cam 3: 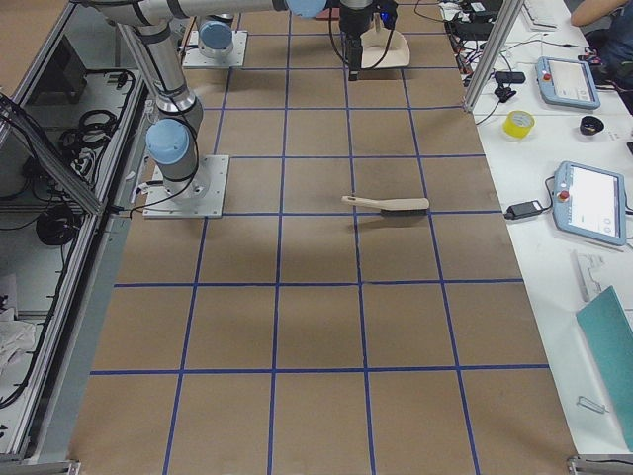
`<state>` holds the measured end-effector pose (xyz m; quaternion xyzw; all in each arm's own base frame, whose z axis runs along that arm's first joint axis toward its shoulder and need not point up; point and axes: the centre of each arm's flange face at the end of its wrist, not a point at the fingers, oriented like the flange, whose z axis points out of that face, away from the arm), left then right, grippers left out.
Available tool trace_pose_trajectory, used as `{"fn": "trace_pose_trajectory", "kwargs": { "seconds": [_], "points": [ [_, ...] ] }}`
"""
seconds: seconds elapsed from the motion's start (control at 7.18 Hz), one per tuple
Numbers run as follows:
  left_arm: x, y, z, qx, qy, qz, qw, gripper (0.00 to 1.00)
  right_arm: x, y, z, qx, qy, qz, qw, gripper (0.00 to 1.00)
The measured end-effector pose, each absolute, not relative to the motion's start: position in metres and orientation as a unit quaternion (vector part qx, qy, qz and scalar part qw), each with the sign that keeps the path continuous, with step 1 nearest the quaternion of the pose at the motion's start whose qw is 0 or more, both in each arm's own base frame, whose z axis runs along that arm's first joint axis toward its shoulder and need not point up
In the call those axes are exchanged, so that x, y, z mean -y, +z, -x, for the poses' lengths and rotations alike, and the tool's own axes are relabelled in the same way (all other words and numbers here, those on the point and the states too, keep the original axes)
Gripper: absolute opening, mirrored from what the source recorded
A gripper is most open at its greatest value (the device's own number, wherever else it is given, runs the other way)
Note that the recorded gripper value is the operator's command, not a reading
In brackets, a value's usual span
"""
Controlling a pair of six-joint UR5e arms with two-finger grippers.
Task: Sweep and dump trash into bin
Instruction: 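Lower the dustpan flat onto the table with the left gripper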
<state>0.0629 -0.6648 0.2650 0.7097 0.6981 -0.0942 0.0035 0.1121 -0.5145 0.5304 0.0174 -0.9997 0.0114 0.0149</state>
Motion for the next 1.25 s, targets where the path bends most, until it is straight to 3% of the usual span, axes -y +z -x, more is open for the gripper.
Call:
{"fn": "trace_pose_trajectory", "kwargs": {
  "seconds": [0.42, 0.56, 0.7, 0.84, 1.25],
  "points": [
    [0.664, 0.255, -0.044, -0.699, -0.089, -0.71, -0.002, 0.01, 0.508, 0.529, -0.14, 1.0, 0.012, 0.001, 0.001, 1.0],
    [0.664, 0.253, -0.039, -0.699, -0.09, -0.709, -0.003, 0.45, 0.505, 0.529, -0.153, 1.0, 0.012, 0.006, 0.002, 1.0],
    [0.664, 0.251, -0.036, -0.7, -0.092, -0.709, -0.002, 0.77, 0.505, 0.527, -0.16, 1.0, 0.011, 0.005, 0.003, 1.0],
    [0.664, 0.25, -0.035, -0.701, -0.094, -0.707, -0.003, 0.81, 0.504, 0.526, -0.163, 1.0, 0.011, 0.002, 0.003, 1.0],
    [0.662, 0.269, -0.022, -0.741, -0.104, -0.664, -0.004, 0.81, 0.504, 0.525, -0.163, 1.0, 0.012, 0.0, 0.003, 1.0]
  ]
}}
